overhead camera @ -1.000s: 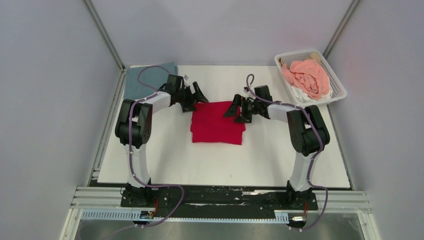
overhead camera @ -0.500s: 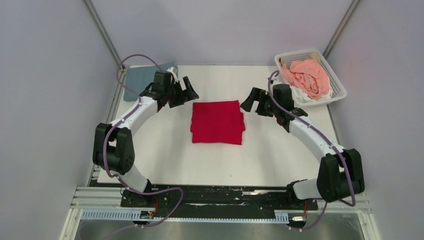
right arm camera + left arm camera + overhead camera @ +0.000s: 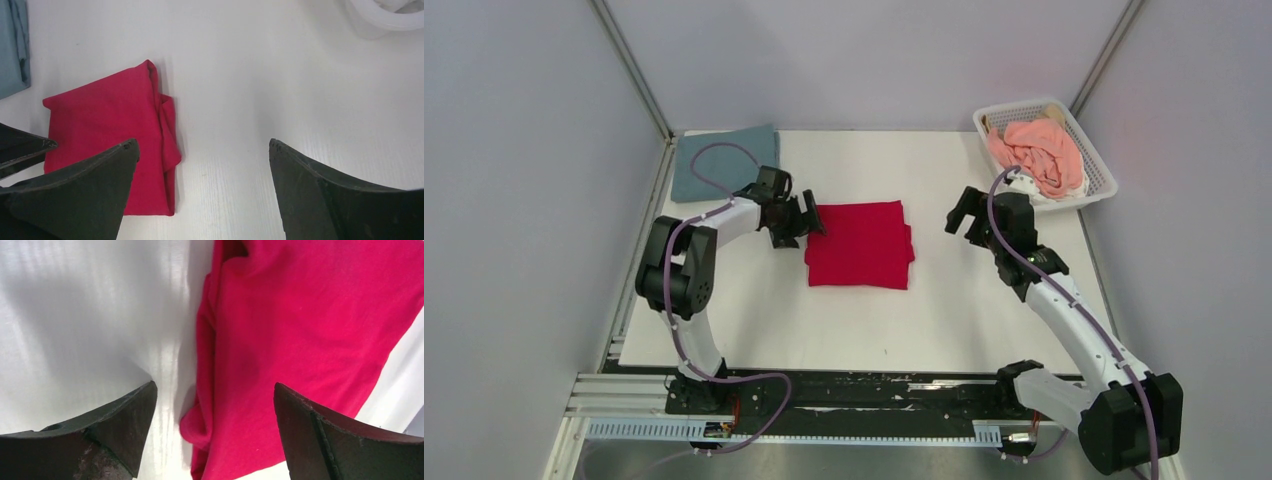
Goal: Fold and stack the t-shirts
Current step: Put the neatly folded tshirt into the corner of the board with the left arm
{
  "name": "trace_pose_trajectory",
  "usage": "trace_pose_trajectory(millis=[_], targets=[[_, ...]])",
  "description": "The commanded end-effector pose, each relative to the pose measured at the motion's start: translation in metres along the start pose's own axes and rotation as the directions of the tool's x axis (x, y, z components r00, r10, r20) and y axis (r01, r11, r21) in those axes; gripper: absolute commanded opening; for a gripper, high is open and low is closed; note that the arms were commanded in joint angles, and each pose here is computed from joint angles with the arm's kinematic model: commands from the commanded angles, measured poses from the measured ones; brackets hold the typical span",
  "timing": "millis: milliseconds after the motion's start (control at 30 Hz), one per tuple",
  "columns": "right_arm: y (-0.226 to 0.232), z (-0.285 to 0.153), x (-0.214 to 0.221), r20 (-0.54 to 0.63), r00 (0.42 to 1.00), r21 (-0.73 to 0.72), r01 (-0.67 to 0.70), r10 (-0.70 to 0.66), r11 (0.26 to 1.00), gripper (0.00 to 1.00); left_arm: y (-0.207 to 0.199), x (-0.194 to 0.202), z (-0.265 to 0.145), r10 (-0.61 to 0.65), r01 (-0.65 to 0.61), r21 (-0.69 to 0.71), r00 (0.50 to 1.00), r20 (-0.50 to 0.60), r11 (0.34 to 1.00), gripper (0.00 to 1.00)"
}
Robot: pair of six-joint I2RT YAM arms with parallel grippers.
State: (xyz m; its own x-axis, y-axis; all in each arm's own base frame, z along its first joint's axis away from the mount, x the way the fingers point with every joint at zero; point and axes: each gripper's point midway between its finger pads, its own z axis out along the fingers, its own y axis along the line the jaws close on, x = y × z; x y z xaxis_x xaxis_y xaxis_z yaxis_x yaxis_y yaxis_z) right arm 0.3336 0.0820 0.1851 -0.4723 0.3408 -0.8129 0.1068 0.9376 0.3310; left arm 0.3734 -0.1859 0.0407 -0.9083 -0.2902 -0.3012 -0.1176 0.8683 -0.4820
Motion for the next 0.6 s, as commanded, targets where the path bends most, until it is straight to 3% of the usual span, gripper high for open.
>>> trace_pose_trajectory(millis=[0,167,367,567], targets=[[-0.015,-0.003,-0.010,0.054,0.998,0.073,0.015,-0.019,0.997,1.00,-0.010,0.009,0.019,0.000,0.000,-0.005,0.999,-0.036,1.000,0.90],[-0.016,0.000,-0.012,0.055,0.998,0.086,0.015,-0.020,0.996,1.00,-0.018,0.030,0.040,0.011,-0.015,-0.043,0.996,-0.090,0.999,0.79],[-0.023,-0.002,-0.013,0.071,0.997,0.119,0.016,-0.025,0.993,1.00,-0.025,0.047,0.052,0.060,-0.080,-0.181,0.992,-0.114,0.980,0.50],[-0.031,-0.005,-0.015,0.091,0.995,0.152,0.020,-0.035,0.988,1.00,-0.016,0.038,0.060,0.092,-0.119,-0.332,0.991,-0.097,0.936,0.08]])
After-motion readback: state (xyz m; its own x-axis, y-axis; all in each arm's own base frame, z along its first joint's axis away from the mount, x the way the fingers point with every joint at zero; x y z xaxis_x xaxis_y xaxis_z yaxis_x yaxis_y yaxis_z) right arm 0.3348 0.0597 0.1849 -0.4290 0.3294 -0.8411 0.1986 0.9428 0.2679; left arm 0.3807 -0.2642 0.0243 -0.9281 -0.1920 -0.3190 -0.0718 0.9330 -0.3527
